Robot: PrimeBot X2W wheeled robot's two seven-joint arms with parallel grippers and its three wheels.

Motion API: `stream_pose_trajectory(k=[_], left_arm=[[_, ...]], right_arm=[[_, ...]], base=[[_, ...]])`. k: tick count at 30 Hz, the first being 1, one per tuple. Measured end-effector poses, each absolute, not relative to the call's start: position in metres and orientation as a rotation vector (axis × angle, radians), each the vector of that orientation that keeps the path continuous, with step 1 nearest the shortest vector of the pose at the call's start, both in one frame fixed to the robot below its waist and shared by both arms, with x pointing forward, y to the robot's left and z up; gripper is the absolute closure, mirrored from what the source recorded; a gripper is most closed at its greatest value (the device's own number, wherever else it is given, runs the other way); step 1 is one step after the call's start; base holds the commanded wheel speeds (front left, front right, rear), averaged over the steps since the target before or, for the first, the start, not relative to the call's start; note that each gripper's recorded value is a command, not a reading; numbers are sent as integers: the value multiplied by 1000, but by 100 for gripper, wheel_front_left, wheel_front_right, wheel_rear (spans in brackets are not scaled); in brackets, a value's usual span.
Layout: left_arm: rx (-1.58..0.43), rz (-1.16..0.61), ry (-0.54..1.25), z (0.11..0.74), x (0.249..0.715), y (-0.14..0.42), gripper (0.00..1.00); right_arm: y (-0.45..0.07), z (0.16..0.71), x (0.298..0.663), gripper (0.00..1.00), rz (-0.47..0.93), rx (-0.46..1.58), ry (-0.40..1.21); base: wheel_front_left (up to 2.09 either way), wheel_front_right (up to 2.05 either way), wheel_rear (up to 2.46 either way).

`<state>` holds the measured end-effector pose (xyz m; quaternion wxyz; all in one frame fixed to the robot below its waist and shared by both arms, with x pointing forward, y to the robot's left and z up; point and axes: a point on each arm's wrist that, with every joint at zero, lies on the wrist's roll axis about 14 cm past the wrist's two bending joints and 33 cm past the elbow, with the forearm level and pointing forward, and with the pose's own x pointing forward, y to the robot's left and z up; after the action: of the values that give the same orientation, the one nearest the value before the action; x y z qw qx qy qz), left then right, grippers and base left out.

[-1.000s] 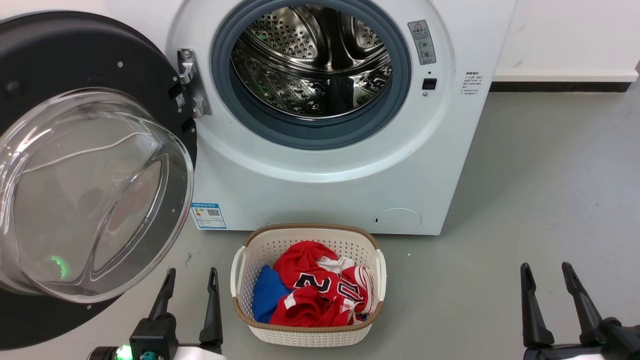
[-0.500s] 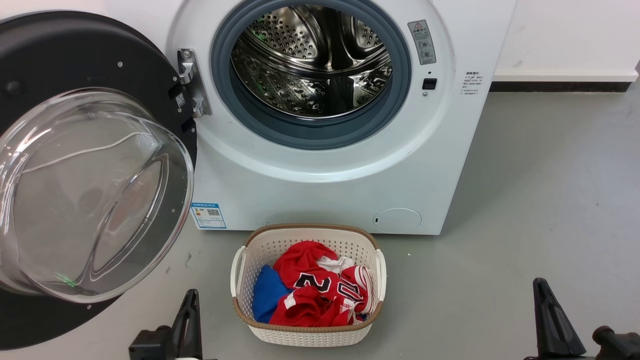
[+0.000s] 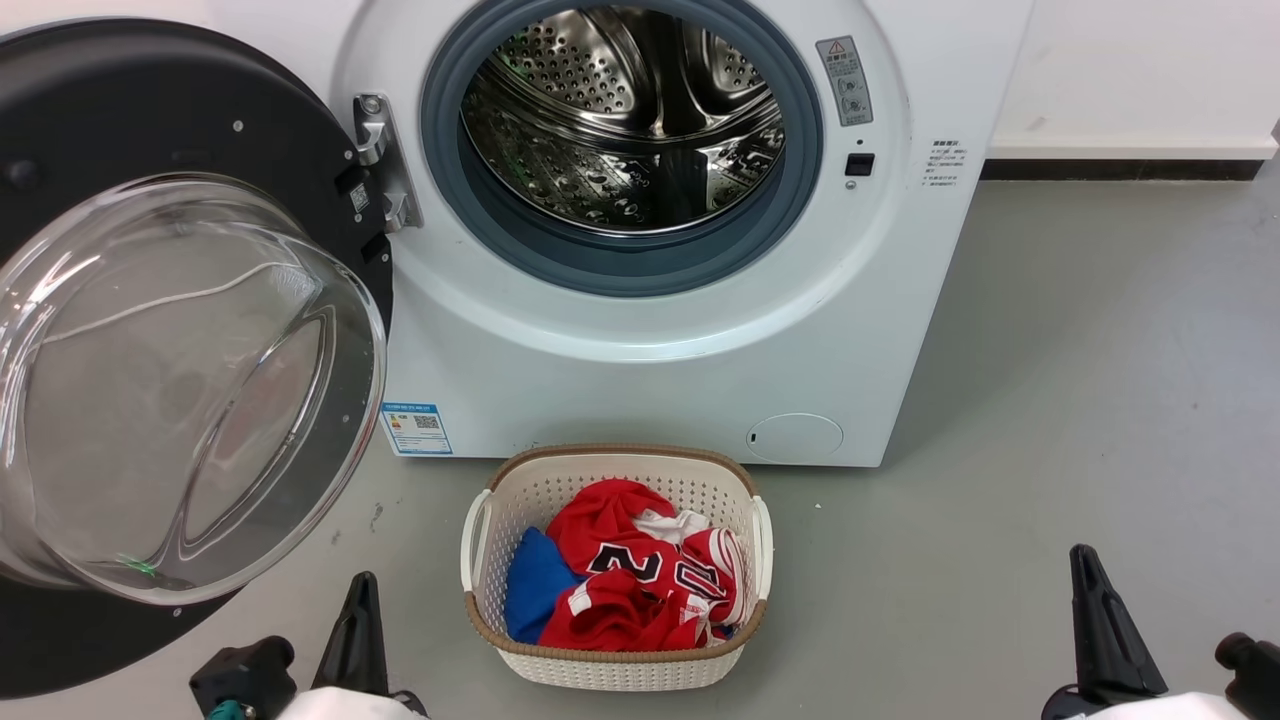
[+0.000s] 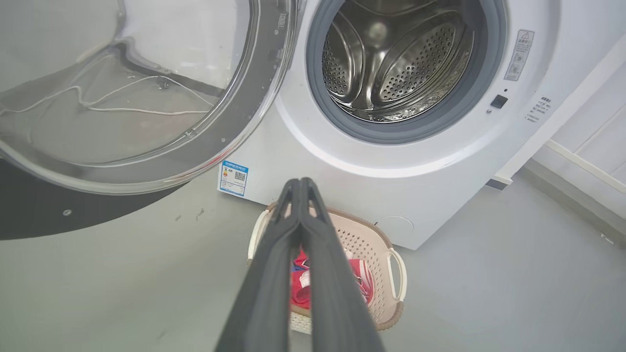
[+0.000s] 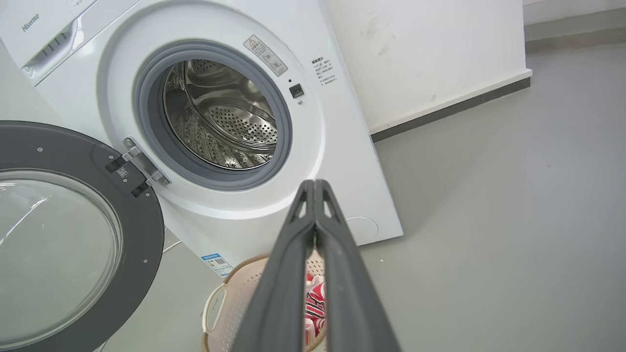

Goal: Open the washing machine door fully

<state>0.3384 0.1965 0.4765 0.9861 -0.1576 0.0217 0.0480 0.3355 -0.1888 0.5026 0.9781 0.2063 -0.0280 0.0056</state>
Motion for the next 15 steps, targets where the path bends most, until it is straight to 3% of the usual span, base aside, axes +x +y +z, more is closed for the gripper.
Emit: stream_pose_trajectory(k=[15], left_arm=[[-575, 120, 69, 474, 346, 201, 100]], right_arm=[[-193, 500, 346, 100, -15, 653, -35]], base=[[0, 0, 0]])
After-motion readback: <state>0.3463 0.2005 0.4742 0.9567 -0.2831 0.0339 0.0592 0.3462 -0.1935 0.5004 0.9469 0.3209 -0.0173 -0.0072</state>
